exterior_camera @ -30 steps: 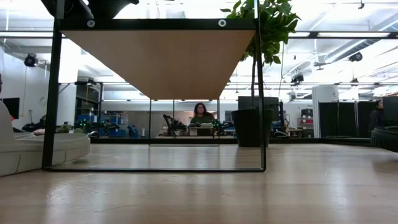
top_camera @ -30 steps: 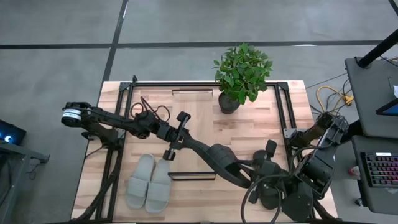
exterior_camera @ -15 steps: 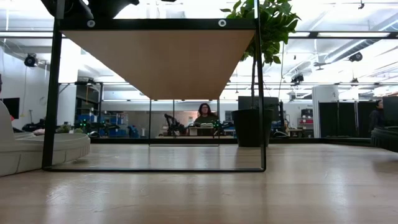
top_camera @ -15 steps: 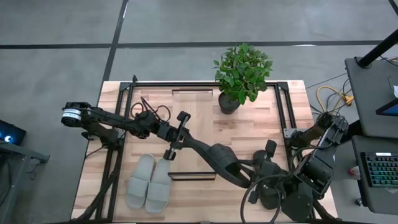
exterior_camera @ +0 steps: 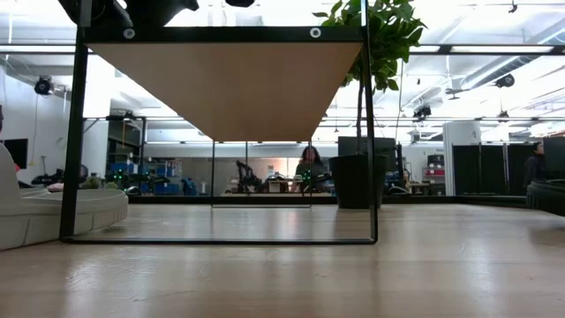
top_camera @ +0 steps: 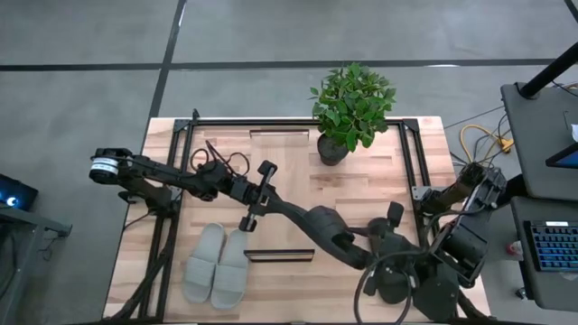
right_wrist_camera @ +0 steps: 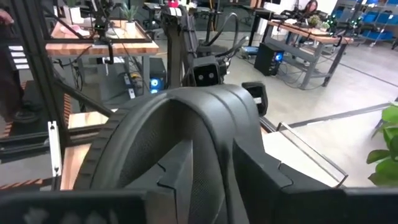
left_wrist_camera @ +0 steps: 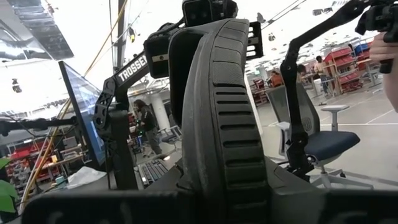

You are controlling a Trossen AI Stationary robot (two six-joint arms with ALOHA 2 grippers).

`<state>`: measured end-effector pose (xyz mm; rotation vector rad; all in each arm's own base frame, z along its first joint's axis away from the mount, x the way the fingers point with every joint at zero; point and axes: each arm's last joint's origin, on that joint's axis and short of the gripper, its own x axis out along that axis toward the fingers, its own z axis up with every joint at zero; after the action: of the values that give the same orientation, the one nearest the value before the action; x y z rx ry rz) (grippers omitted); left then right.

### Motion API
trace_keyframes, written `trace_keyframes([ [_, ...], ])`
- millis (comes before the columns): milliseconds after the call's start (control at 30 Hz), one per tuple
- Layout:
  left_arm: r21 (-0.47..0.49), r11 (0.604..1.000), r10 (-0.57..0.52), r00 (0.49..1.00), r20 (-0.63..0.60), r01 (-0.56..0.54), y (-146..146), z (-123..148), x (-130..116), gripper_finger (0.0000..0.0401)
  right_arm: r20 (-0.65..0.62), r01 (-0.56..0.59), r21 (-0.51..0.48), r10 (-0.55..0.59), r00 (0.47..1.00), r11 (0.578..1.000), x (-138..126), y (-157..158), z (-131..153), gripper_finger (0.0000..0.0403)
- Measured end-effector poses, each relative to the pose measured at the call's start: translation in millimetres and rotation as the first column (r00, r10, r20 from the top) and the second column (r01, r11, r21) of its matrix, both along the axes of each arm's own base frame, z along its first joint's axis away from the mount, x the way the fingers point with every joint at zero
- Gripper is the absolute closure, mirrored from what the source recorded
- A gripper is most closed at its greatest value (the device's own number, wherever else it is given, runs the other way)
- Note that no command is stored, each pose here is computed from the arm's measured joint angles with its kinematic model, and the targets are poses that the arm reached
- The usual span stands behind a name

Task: Pick and place slides into the shelf
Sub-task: Put the left black slipper on the shelf

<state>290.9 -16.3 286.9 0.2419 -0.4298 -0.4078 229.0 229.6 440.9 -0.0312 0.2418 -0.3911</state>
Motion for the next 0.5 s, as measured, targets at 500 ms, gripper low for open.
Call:
trace_keyframes([
  [500,0.031,0.999,0.041,0.999,0.015,-0.042,1,-1,0,0.0356,0.072,0.047,-0.037,-0.044,0.996,0.998,-24,-29,40,0.0318],
])
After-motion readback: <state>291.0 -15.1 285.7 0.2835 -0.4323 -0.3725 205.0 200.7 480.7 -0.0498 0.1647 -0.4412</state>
